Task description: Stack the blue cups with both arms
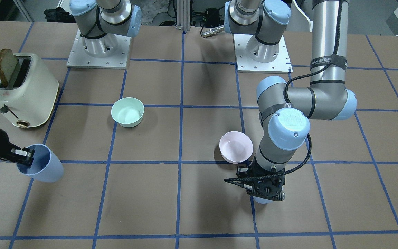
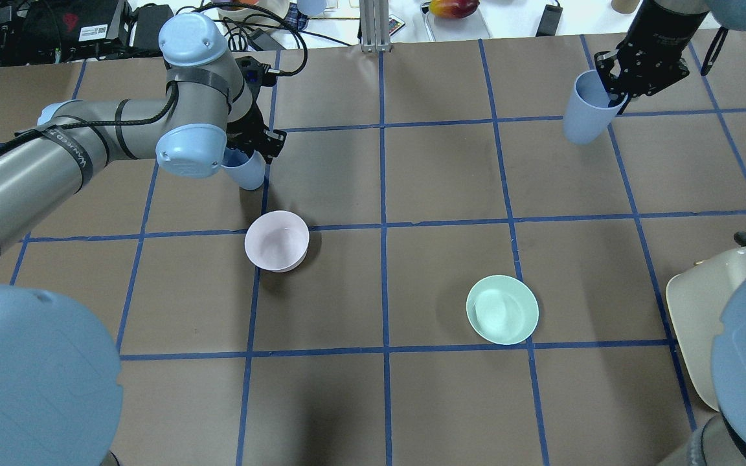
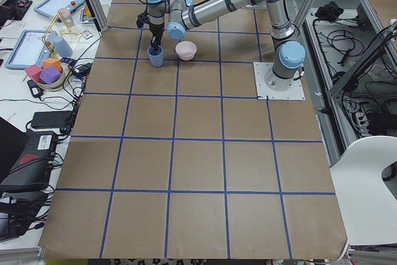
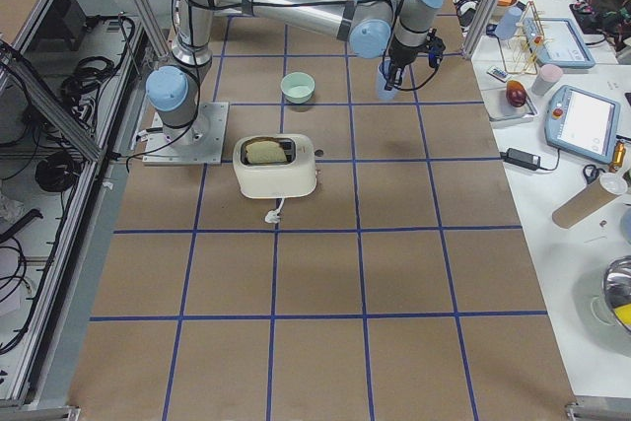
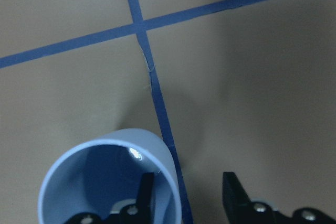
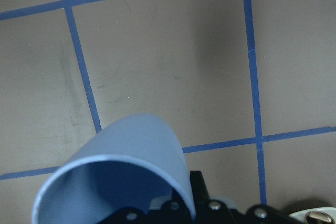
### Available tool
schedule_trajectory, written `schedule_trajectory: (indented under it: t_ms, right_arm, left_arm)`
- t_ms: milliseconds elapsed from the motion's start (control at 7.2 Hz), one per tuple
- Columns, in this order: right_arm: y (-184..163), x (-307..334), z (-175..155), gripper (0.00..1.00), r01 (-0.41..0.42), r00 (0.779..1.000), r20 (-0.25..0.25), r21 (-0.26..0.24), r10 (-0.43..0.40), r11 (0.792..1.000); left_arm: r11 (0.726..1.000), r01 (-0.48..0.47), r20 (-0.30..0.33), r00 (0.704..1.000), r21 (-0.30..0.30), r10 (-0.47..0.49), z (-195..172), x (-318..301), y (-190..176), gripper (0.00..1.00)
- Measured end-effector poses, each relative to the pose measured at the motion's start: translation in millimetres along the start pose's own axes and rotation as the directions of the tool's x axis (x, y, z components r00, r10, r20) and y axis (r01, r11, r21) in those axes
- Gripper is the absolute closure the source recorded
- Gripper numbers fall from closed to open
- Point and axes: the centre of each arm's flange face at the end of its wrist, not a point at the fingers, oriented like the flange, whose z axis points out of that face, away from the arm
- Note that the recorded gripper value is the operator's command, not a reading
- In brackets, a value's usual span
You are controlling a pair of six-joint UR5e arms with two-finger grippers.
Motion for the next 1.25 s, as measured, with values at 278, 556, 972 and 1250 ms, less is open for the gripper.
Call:
schedule_trajectory:
  t_ms: [278, 556, 972, 1250]
  right_arm:
    - [-0.6, 0.3, 0.5, 1.00, 0.000, 1.000, -0.002, 0.000, 0.000, 1.000]
    - [-0.5, 0.3, 1.4, 1.00, 0.000, 1.000, -0.003, -0.002, 0.000, 1.000]
    - [-0.3, 1.4, -0.1, 1.00, -0.001, 1.000, -0.006, -0.001, 0.001, 1.000]
    - [-0.8, 1.5, -0.9, 1.00, -0.001, 1.000, -0.005, 0.003, 0.001, 1.000]
  left_arm:
    - [0.999, -0.033, 0.024, 0.999, 0.025, 0.032, -6.3, 20.8, -4.4, 1.00]
    - [0.997, -0.035, 0.046, 0.998, 0.070, 0.031, -29.4, 72.7, -16.8, 1.00]
    - [0.996, -0.010, 0.003, 1.000, 0.086, 0.009, -33.8, 189.7, -8.0, 1.00]
    - [0.996, -0.064, -0.013, 0.998, 0.060, 0.065, -19.1, 262.3, 15.5, 0.58]
